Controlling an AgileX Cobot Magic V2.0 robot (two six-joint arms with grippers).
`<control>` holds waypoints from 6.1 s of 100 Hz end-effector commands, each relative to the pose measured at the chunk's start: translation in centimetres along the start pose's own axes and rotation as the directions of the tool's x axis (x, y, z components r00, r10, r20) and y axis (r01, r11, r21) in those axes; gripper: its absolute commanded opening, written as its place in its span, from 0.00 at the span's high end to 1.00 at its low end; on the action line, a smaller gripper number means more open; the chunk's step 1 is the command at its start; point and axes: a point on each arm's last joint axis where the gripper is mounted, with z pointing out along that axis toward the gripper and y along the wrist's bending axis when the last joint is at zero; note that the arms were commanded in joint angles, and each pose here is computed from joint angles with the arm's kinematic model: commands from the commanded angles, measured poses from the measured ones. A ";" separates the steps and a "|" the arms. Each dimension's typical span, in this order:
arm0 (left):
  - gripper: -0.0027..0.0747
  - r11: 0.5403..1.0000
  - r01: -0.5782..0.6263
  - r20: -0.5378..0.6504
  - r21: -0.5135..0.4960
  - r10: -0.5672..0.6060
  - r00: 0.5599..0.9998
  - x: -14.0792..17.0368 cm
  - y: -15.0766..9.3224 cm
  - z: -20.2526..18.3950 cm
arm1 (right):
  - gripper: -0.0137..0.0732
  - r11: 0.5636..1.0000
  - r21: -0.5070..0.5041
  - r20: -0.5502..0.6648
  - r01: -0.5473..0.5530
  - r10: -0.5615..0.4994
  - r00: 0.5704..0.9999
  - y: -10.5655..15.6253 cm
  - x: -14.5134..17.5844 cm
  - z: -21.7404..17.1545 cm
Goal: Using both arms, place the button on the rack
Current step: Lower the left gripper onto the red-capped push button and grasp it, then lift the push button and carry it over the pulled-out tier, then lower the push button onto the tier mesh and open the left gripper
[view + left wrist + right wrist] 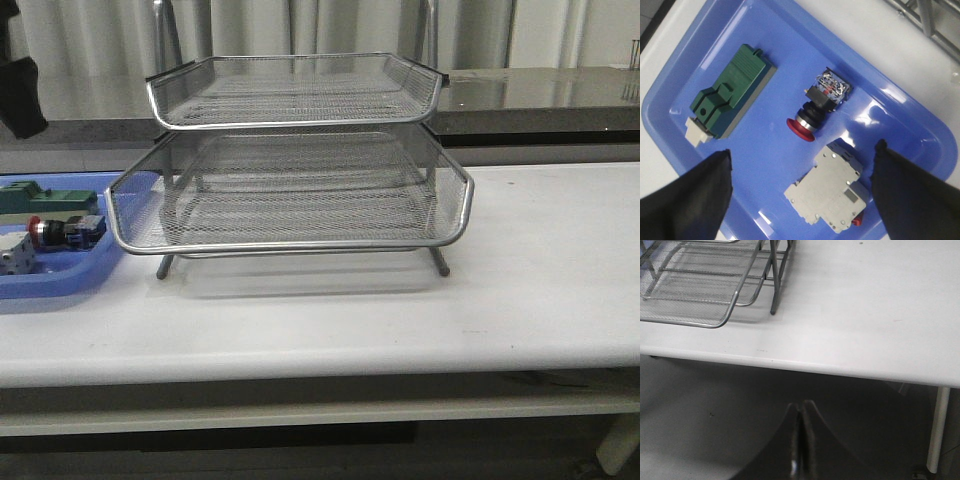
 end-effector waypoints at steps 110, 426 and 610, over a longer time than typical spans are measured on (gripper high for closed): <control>0.25 0.990 -0.123 -0.032 0.062 0.125 0.992 -2.3 1.5 8.9 | 0.92 1.000 -0.003 0.090 -0.005 0.005 0.996 0.1 -1.4 -0.5; 0.89 0.985 0.171 0.316 -0.013 -0.158 0.936 -3.0 3.4 -18.7 | 0.92 1.000 -0.003 0.089 -0.005 0.005 0.996 0.1 -1.4 -0.5; 0.85 0.863 -0.359 0.232 0.354 0.291 0.928 -12.5 -18.5 -5.9 | 0.92 1.000 -0.003 0.089 -0.005 0.005 0.996 0.1 -1.4 -0.5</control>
